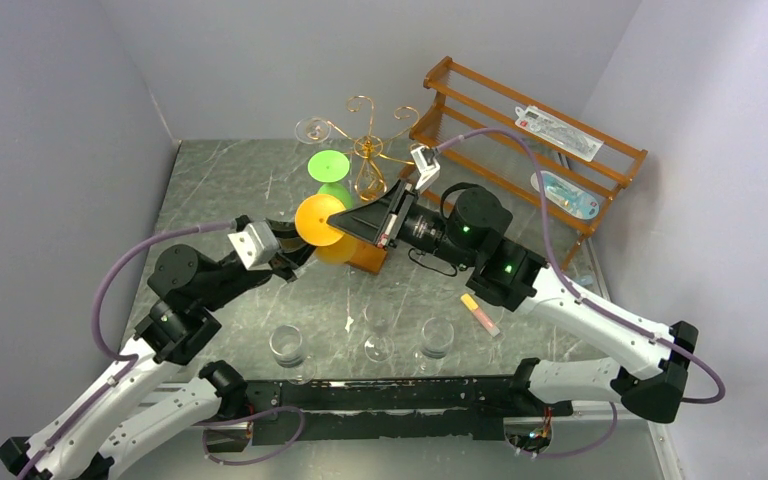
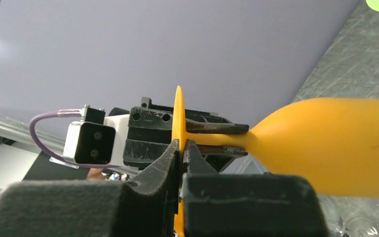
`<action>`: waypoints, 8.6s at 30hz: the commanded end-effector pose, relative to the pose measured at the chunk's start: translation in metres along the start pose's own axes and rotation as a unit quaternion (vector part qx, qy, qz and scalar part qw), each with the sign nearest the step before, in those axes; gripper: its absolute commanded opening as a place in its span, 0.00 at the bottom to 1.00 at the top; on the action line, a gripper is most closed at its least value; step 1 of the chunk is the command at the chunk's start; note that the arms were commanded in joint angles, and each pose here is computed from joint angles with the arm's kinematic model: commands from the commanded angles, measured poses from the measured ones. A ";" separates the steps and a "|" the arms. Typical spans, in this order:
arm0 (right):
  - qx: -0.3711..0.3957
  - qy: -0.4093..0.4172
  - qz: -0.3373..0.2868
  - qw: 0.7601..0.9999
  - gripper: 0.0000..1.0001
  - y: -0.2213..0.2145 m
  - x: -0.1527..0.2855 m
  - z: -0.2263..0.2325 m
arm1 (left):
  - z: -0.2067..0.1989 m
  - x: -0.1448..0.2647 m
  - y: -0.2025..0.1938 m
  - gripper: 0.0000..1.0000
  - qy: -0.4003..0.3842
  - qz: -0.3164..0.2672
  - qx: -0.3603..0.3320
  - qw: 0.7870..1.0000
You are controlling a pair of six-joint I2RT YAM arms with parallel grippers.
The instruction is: Place the wine glass upside down on the wine glass rack
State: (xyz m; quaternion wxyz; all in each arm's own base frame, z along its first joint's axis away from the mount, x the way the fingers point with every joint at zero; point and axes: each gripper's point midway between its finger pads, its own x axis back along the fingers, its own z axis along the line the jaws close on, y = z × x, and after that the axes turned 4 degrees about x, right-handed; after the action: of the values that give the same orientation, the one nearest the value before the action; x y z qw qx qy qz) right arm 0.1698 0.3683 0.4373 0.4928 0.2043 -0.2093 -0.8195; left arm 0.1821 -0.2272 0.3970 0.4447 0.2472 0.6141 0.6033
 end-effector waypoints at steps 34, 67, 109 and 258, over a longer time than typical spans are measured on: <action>0.045 -0.275 -0.103 0.955 0.00 0.046 0.082 -0.116 | 0.021 0.059 -0.013 0.75 0.144 0.031 0.128 0.981; 0.088 -0.269 -0.228 0.932 0.00 0.220 0.056 -0.154 | 0.046 0.064 -0.047 0.74 0.247 0.067 0.208 0.944; 0.074 -0.249 -0.091 0.961 0.00 0.178 0.048 -0.178 | 0.051 0.068 -0.065 0.72 0.265 0.109 0.186 0.940; 0.132 -0.453 0.158 0.868 0.55 -0.020 0.266 -0.209 | 0.036 0.025 -0.048 0.93 0.198 0.108 0.231 0.947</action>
State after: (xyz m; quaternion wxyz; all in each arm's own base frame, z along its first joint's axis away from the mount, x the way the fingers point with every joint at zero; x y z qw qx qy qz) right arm 0.1733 0.1170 0.2347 0.4139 -0.1383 -0.5463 -0.7149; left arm 0.2157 -0.1854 0.3371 0.1493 0.2731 0.7824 0.5394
